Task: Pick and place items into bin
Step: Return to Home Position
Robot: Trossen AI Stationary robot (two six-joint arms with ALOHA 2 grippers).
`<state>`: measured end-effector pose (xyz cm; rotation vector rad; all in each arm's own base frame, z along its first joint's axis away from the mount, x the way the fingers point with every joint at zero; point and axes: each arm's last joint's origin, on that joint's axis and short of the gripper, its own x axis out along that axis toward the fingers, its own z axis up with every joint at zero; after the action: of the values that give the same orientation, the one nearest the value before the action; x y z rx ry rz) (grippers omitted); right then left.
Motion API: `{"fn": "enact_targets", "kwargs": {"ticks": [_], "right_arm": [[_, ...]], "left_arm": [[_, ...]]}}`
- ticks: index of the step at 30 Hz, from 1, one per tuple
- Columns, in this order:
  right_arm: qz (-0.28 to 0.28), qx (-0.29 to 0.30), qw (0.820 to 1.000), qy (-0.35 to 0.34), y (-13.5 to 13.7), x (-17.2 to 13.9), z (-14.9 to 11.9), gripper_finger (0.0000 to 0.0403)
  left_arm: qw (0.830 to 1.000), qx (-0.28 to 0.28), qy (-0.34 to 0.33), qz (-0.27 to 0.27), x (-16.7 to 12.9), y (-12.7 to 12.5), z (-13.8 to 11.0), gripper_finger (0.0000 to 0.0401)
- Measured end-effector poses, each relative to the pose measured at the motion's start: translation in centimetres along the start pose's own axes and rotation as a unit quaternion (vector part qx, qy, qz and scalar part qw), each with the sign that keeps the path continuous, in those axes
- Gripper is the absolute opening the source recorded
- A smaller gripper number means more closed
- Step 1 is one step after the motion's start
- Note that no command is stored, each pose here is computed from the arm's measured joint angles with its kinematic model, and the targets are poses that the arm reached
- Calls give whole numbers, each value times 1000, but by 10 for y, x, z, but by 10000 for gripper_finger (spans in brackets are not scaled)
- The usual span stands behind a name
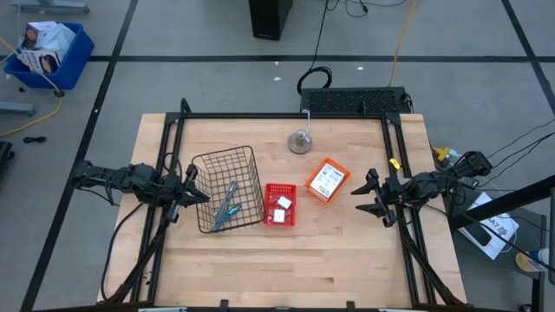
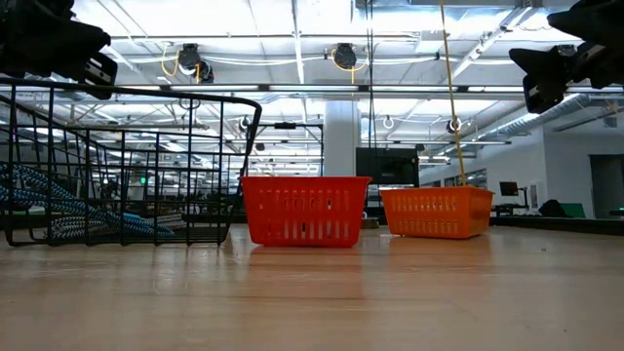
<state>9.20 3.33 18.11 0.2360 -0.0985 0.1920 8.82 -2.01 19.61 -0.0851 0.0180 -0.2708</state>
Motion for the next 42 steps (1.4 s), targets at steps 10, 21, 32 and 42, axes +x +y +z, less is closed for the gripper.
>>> {"fn": "enact_targets", "kwargs": {"ticks": [10,21,32,42], "right_arm": [[0,0,1000,0,0,0,0,218],[0,0,1000,0,0,0,0,217],[0,0,1000,-1,0,0,0,218],[0,0,1000,-1,0,0,0,220]], "left_arm": [[1000,0,0,0,0,0,0,31],[1000,0,0,0,0,0,0,31],[1000,0,0,0,0,0,0,31],[1000,0,0,0,0,0,0,31]]}}
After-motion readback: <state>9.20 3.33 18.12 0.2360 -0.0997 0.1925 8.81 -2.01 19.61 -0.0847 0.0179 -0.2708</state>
